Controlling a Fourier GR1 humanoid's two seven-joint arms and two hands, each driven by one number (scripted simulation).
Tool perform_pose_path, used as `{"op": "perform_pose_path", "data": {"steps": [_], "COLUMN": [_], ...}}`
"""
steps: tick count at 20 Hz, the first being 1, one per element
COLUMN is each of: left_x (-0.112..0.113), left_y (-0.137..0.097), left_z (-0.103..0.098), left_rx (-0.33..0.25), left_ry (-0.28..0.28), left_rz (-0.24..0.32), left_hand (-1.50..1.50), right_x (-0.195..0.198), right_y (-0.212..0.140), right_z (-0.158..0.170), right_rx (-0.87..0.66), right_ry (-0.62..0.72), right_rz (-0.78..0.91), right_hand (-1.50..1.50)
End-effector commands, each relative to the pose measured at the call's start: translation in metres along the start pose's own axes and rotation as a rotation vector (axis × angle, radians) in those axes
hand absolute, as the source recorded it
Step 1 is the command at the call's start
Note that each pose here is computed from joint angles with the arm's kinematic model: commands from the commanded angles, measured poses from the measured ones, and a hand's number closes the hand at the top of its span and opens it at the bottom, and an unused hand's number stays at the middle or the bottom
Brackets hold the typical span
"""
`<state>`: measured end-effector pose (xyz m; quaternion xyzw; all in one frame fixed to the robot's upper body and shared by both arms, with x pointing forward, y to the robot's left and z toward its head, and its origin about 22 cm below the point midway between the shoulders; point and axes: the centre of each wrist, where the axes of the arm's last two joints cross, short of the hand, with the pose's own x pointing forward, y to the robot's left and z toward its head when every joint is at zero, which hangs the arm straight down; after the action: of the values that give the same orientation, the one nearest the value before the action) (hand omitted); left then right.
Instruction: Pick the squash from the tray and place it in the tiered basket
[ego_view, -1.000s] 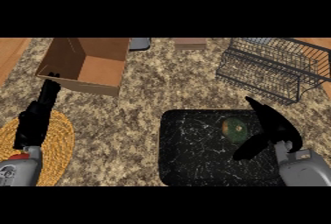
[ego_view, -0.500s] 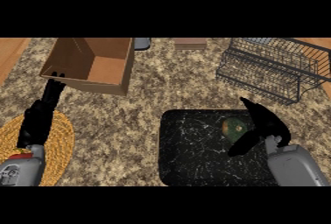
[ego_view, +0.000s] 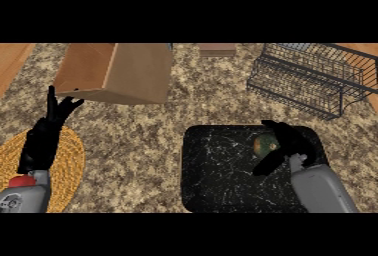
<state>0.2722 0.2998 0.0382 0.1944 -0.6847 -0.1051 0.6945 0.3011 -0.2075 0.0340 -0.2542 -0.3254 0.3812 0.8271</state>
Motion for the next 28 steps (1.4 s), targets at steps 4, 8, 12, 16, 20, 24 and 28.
{"op": "perform_pose_path", "data": {"steps": [4, 8, 12, 16, 20, 24, 28], "left_x": [-0.016, 0.005, 0.001, 0.003, 0.007, 0.015, 0.015], "left_y": [-0.001, -0.002, -0.002, -0.028, -0.015, -0.016, -0.026], "left_z": [0.001, -0.003, 0.006, -0.002, -0.015, -0.017, -0.019], "left_rx": [-0.001, 0.001, 0.0, 0.01, -0.034, -0.08, -0.076], "left_ry": [-0.003, -0.021, -0.012, -0.012, -0.038, -0.065, -0.051], "left_rz": [0.006, -0.006, -0.017, 0.0, -0.006, 0.003, 0.012], "left_hand": [0.0, 0.0, 0.0, 0.0, 0.0, 0.0, 0.0], "right_x": [-0.005, 0.011, 0.014, 0.008, 0.13, 0.168, 0.199], "right_y": [0.01, 0.022, 0.023, 0.0, 0.022, 0.017, -0.006], "right_z": [-0.011, -0.016, 0.008, 0.026, 0.025, 0.034, 0.052], "right_rx": [0.076, 0.025, 0.043, -0.029, -0.239, -0.442, -0.664], "right_ry": [-0.097, -0.106, -0.126, -0.138, -0.108, -0.102, -0.185], "right_rz": [0.227, 0.197, 0.025, -0.054, -0.034, -0.13, -0.292], "right_hand": [1.5, 1.5, 1.5, 1.5, 1.5, 1.5, 1.5]}}
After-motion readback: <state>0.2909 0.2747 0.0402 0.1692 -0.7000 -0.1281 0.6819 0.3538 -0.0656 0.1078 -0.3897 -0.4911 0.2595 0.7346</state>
